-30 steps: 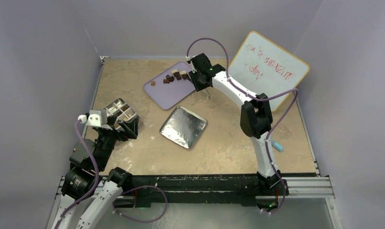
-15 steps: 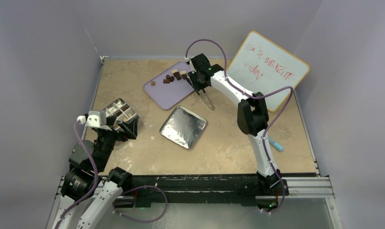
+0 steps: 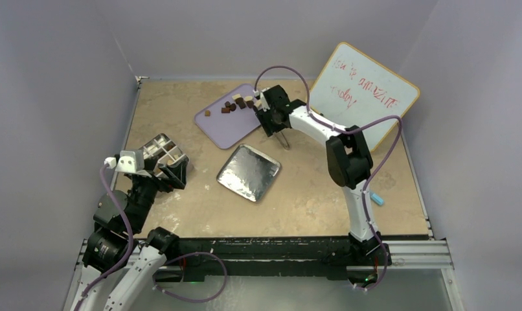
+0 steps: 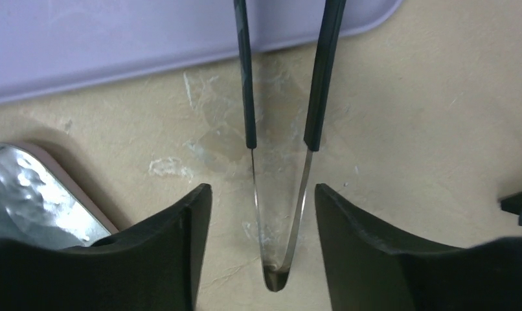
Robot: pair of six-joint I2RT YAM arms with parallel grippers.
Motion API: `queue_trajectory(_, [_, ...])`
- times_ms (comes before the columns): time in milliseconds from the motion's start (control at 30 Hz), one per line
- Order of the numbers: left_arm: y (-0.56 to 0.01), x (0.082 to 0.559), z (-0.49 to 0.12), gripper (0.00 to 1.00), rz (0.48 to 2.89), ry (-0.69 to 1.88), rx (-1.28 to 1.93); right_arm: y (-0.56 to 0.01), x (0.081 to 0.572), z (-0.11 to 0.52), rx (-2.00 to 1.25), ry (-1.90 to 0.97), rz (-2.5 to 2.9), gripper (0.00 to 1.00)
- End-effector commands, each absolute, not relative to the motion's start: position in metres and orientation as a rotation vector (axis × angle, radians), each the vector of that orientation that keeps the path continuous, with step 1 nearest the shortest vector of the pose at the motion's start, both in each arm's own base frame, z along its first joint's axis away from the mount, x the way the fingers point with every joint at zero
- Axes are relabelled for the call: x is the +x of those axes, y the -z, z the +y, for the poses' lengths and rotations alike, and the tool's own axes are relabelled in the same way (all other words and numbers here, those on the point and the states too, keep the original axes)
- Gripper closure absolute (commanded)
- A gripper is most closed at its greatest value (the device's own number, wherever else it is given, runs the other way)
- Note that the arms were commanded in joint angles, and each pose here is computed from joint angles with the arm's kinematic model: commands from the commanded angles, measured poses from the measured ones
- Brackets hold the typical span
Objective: Pack the chocolate
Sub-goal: Pick up the clamp from the plate.
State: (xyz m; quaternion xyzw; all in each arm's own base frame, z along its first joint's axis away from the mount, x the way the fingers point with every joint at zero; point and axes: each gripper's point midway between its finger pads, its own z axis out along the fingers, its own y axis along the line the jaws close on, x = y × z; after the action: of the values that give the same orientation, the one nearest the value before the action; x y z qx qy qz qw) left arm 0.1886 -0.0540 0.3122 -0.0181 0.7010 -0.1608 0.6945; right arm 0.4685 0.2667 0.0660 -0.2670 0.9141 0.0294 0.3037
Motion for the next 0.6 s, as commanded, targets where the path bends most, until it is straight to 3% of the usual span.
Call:
queue_trajectory(0, [-0.312, 0.191, -0.054, 0.12, 1.558, 0.349, -0.037, -0.098, 0.478, 0.272, -0.694, -0.142, 2.277, 0.35])
queue_trajectory(200, [-0.312, 0.192, -0.054, 0.12, 1.563, 0.347, -0.034, -0.082, 0.483, 0.267, -0.702, -0.110, 2.250, 0.30])
queue_trajectory(567, [-0.310, 0.194, -0.055, 0.12, 1.572, 0.345, -0.034, -0.047, 0.491, 0.258, -0.680, -0.096, 2.268, 0.40])
